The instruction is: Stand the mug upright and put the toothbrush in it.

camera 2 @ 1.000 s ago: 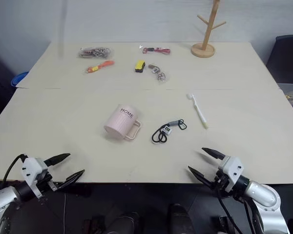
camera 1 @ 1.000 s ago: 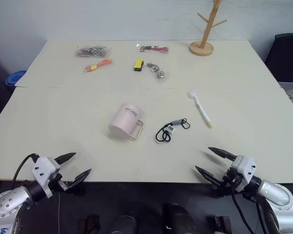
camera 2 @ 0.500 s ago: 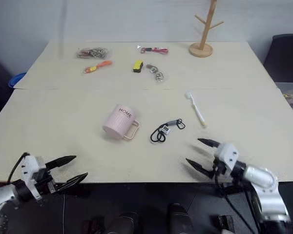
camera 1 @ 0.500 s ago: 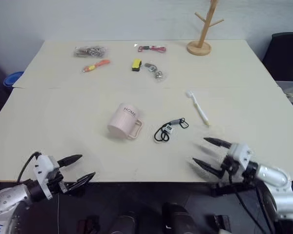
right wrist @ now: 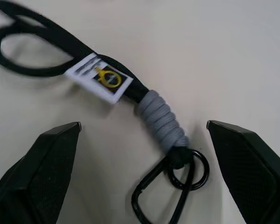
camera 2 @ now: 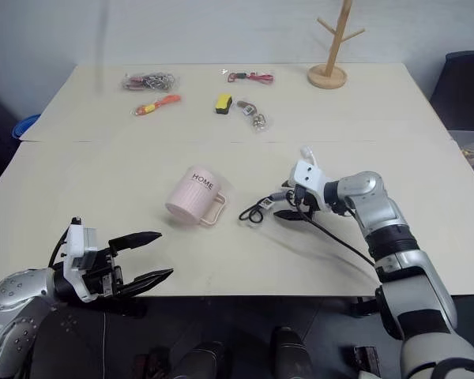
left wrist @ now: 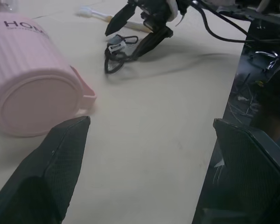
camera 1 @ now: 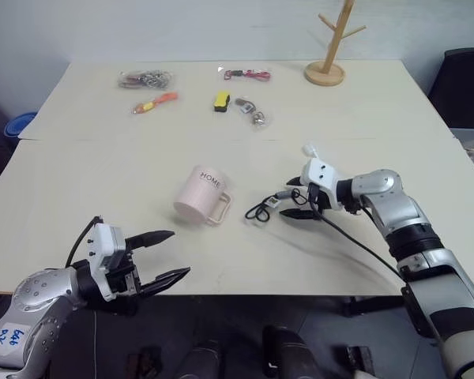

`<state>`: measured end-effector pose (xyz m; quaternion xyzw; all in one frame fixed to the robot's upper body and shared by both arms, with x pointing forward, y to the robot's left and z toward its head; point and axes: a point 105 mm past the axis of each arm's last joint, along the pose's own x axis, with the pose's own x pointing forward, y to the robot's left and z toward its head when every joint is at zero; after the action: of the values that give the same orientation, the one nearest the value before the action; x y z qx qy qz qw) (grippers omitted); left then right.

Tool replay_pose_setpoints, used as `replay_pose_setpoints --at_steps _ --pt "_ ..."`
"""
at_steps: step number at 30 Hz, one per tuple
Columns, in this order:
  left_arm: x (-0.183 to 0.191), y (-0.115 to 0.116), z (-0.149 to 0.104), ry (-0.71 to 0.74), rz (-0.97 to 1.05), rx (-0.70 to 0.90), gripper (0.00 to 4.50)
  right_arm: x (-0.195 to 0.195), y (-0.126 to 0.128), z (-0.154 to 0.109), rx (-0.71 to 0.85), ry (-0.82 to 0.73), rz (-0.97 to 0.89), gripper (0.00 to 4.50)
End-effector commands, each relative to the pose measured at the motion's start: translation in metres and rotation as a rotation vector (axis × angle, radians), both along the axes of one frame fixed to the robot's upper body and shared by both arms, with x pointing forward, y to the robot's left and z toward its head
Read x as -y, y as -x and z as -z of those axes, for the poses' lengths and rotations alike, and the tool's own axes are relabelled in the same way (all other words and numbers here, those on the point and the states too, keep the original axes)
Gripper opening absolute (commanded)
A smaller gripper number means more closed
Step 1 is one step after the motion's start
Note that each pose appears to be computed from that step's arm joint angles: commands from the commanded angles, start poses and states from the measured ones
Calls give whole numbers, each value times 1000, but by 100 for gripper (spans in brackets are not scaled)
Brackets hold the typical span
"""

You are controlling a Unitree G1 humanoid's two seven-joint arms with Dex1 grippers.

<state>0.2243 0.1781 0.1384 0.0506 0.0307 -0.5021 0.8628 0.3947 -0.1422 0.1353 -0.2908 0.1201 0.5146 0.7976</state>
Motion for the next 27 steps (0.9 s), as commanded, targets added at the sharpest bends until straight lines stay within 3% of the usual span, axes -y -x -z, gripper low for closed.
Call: replay_pose_setpoints --at_steps 1,8,13,18,21,25,27 --pt "5 1 -4 -12 15 35 450 1 6 9 -94 -45 -22 389" --pt "15 -7 1 -5 54 35 450 16 27 4 -187 -193 -30 164" --pt "19 -15 -2 -4 77 49 450 36 56 -18 -116 -387 -2 11" --pt "22 -20 -6 8 93 70 450 100 93 -49 -32 -564 253 2" --pt "32 -21 -16 53 127 78 450 156 110 -53 29 -560 489 2" --pt "49 -16 -32 122 180 93 450 226 117 -43 133 -561 804 2" --pt "53 -18 -37 150 168 107 450 250 115 -21 133 -451 948 2"
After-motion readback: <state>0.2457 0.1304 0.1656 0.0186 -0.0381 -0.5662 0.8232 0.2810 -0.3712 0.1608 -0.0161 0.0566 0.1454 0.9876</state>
